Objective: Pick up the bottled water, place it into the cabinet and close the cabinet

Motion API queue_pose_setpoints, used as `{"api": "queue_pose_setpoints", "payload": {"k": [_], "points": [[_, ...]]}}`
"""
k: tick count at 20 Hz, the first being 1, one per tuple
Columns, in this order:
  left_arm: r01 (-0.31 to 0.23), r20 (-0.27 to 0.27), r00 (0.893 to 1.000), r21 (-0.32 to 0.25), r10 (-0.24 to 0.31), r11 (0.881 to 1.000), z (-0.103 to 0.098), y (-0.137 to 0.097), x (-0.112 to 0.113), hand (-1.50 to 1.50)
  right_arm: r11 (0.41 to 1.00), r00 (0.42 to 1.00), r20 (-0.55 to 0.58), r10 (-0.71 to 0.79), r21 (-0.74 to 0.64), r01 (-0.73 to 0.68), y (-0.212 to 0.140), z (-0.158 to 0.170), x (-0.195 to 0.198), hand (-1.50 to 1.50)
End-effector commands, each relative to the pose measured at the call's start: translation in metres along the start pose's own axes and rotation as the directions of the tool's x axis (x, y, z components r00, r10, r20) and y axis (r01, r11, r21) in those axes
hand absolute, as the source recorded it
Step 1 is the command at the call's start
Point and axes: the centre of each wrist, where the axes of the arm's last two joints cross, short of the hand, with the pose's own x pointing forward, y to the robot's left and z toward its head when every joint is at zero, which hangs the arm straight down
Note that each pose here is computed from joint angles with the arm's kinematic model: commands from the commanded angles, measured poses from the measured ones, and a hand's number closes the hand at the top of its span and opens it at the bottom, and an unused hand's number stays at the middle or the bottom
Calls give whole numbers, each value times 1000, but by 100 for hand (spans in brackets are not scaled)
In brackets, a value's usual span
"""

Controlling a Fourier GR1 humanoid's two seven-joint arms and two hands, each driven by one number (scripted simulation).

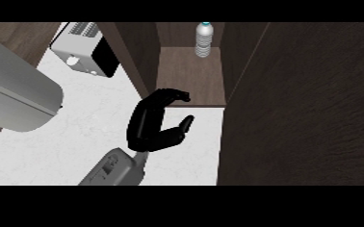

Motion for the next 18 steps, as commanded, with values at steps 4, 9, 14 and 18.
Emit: {"api": "queue_pose_setpoints", "payload": {"k": [4,9,14,18], "points": [[25,6,1000,42,-25,999,43,31,28,150,967,996,13,92,236,-93,13,-7,42,150],[36,20,999,101,-38,994,66,52,51,-150,924,990,63,128,355,-142,13,-11,54,150],[20,21,999,154,-24,988,92,78,80,-150,903,999,27,44,426,-52,30,-9,58,150],[-48,39,998,168,42,985,103,84,90,-150,834,999,30,46,550,-55,36,-20,53,150]]}}
